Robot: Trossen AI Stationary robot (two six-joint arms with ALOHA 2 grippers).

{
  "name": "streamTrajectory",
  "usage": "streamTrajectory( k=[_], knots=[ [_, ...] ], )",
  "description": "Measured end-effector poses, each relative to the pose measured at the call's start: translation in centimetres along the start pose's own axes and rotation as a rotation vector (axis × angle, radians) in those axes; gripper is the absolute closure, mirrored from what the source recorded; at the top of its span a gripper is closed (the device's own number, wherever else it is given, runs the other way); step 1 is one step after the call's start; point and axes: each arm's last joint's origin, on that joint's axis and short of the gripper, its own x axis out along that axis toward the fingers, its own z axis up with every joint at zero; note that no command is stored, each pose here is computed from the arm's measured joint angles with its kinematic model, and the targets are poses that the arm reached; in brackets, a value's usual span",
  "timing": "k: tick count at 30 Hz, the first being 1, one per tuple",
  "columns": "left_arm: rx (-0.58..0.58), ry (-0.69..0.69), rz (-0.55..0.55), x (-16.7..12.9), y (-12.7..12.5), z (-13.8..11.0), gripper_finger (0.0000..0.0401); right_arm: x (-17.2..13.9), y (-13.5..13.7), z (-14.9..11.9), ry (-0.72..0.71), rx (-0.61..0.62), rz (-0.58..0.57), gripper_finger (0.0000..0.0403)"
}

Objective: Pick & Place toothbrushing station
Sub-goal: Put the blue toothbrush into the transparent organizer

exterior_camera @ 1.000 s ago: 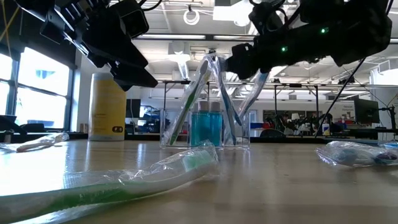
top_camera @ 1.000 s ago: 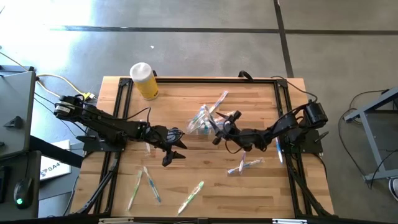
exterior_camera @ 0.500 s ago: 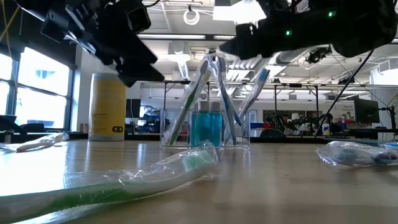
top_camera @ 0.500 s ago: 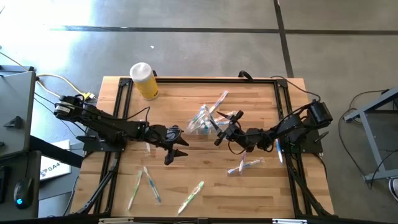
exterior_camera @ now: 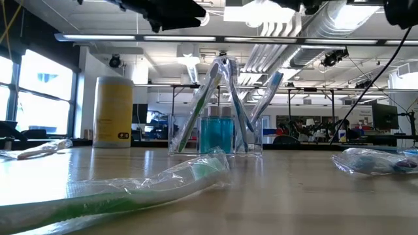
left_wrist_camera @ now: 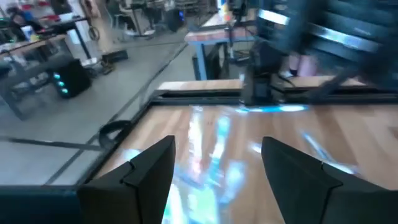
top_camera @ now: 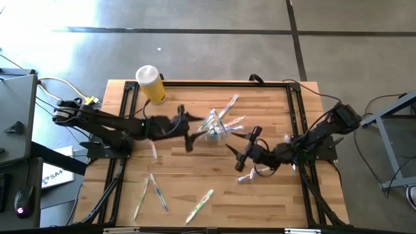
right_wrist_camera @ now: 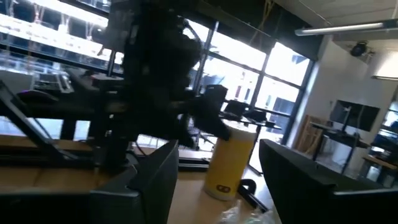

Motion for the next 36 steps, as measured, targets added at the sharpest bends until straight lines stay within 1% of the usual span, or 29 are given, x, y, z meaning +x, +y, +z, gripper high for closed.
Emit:
streamTrajectory(
  k=[2,3,6,10,12,14,17,20,27,36],
  knots=[
    [-0.011,0.021,-0.001,0.7,1.6,0.5,0.0169,-0.6,0.6,0.2,-0.002,0.000,0.031,0.0188],
    [-0.034,0.036,-0.011,1.2,2.5,0.6,0.0169,-0.8,0.8,0.3,-0.005,0.004,0.039,0.0188],
    [-0.131,0.101,-0.008,2.3,5.5,0.2,0.0169,-1.4,1.2,0.5,-0.002,0.008,0.052,0.0188],
    [-0.275,0.115,0.032,3.4,9.4,-0.7,0.0169,-1.9,1.5,0.7,0.001,0.011,0.059,0.0188],
    [-0.320,0.123,0.044,4.0,10.7,-1.3,0.0169,-2.0,1.6,0.7,0.006,0.007,0.057,0.0188],
    [-0.351,0.120,0.029,4.6,11.5,-1.9,0.0169,-2.1,1.6,0.7,0.016,-0.008,0.043,0.0188],
    [-0.388,0.074,-0.042,5.7,11.6,-2.3,0.0169,-2.0,1.6,0.6,0.027,-0.020,0.036,0.0188],
    [-0.408,0.078,-0.111,6.6,10.9,-3.1,0.0169,-2.0,1.6,0.6,0.029,-0.022,0.033,0.0188],
    [-0.408,0.074,-0.130,6.9,10.3,-3.1,0.0169,-2.0,1.5,0.4,0.062,-0.036,-0.008,0.0188],
    [-0.427,0.083,-0.148,7.0,9.4,-3.2,0.0169,-2.0,1.5,0.4,0.062,-0.036,-0.008,0.0188]
  ],
)
